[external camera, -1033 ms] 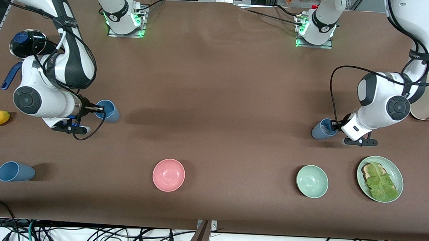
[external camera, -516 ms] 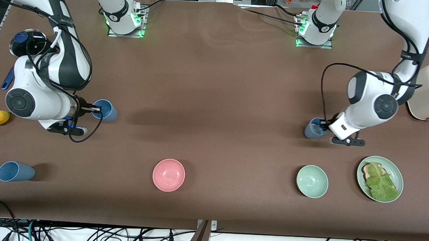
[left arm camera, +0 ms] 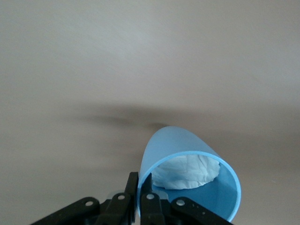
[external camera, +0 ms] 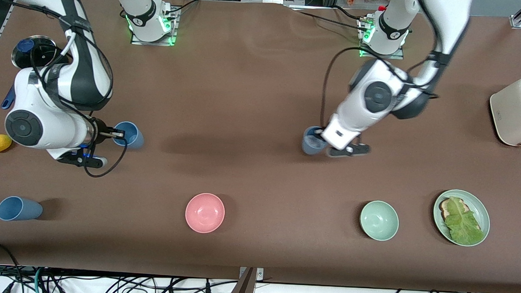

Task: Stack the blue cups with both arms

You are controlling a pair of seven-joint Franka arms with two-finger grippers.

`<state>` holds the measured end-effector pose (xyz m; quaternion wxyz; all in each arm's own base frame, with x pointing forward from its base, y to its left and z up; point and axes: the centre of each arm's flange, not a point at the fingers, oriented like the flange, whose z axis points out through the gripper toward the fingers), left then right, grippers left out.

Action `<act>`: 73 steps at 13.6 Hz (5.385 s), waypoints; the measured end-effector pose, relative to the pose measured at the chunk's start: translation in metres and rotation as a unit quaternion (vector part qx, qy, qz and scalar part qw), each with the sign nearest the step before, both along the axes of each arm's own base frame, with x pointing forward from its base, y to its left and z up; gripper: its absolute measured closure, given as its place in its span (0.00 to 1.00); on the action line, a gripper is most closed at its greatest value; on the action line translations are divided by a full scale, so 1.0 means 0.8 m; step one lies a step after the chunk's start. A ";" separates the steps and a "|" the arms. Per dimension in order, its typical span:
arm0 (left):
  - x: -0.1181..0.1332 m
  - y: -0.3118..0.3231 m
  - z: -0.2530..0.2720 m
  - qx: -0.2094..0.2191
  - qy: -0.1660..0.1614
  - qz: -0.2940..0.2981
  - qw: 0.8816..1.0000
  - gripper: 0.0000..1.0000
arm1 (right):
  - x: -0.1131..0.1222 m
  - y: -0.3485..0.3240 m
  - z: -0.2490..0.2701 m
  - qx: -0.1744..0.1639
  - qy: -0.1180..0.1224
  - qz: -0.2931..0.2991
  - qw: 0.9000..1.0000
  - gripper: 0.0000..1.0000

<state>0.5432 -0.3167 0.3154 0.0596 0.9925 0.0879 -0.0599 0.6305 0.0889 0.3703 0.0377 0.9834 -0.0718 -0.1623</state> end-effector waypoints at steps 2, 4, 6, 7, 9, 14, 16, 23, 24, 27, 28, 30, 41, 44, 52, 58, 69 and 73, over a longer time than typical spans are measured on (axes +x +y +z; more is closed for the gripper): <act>-0.007 -0.054 -0.020 -0.010 0.013 0.010 1.000 0.95 | -0.006 0.061 0.012 -0.002 0.001 -0.030 1.000 0.95; -0.004 -0.076 -0.044 -0.022 0.017 0.015 0.999 0.95 | -0.018 0.124 0.016 0.003 0.003 -0.064 0.998 0.95; 0.001 -0.080 -0.061 -0.028 0.021 0.020 0.999 0.89 | -0.027 0.179 0.023 -0.007 -0.004 -0.094 0.996 0.95; 0.005 -0.077 -0.063 -0.028 0.020 0.023 0.999 0.78 | -0.031 0.204 0.025 -0.013 -0.009 -0.109 0.994 0.95; 0.014 -0.073 -0.053 -0.030 0.015 0.027 0.999 0.58 | -0.041 0.259 0.029 -0.008 -0.008 -0.143 0.990 0.95; 0.033 -0.028 0.056 0.044 0.032 0.010 0.998 0.02 | -0.053 0.382 0.053 0.029 -0.027 -0.220 0.975 0.95; 0.049 0.006 0.109 0.082 0.030 -0.029 0.996 0.00 | -0.058 0.429 0.050 0.054 -0.038 -0.253 0.965 0.95; 0.086 0.144 0.219 0.073 0.011 -0.108 0.991 0.00 | -0.074 0.507 0.007 0.094 -0.062 -0.293 0.949 0.95; 0.078 0.159 0.245 0.063 0.008 -0.117 0.991 0.00 | -0.076 0.512 0.001 0.094 -0.062 -0.294 0.949 0.95; 0.048 0.208 0.309 0.059 0.014 -0.121 0.991 0.00 | -0.081 0.519 -0.004 0.092 -0.060 -0.291 0.950 0.95; 0.044 0.220 0.321 0.061 0.012 -0.117 0.991 0.00 | -0.084 0.522 -0.006 0.092 -0.059 -0.290 0.951 0.95; 0.044 0.242 0.331 0.059 0.005 -0.123 0.991 0.00 | -0.090 0.529 -0.012 0.089 -0.057 -0.285 0.953 0.95; 0.020 0.346 0.346 0.045 -0.030 -0.112 0.992 0.00 | -0.105 0.546 -0.041 0.076 -0.046 -0.276 0.957 0.95; 0.019 0.358 0.344 0.046 -0.035 -0.113 0.992 0.00 | -0.105 0.546 -0.042 0.074 -0.046 -0.275 0.957 0.68; 0.022 0.376 0.342 0.045 -0.044 -0.130 0.989 0.00 | -0.061 0.456 0.023 0.049 -0.032 -0.209 0.976 0.00; 0.022 0.376 0.342 0.045 -0.044 -0.131 0.989 0.00 | -0.017 0.302 0.071 0.026 -0.007 -0.113 0.993 0.00; 0.022 0.376 0.339 0.045 -0.042 -0.131 0.989 0.00 | -0.013 0.003 0.141 0.024 -0.064 0.045 0.997 0.00; 0.021 0.376 0.337 0.044 -0.039 -0.132 0.990 0.00 | -0.086 -0.067 0.239 0.038 -0.138 0.022 0.990 0.00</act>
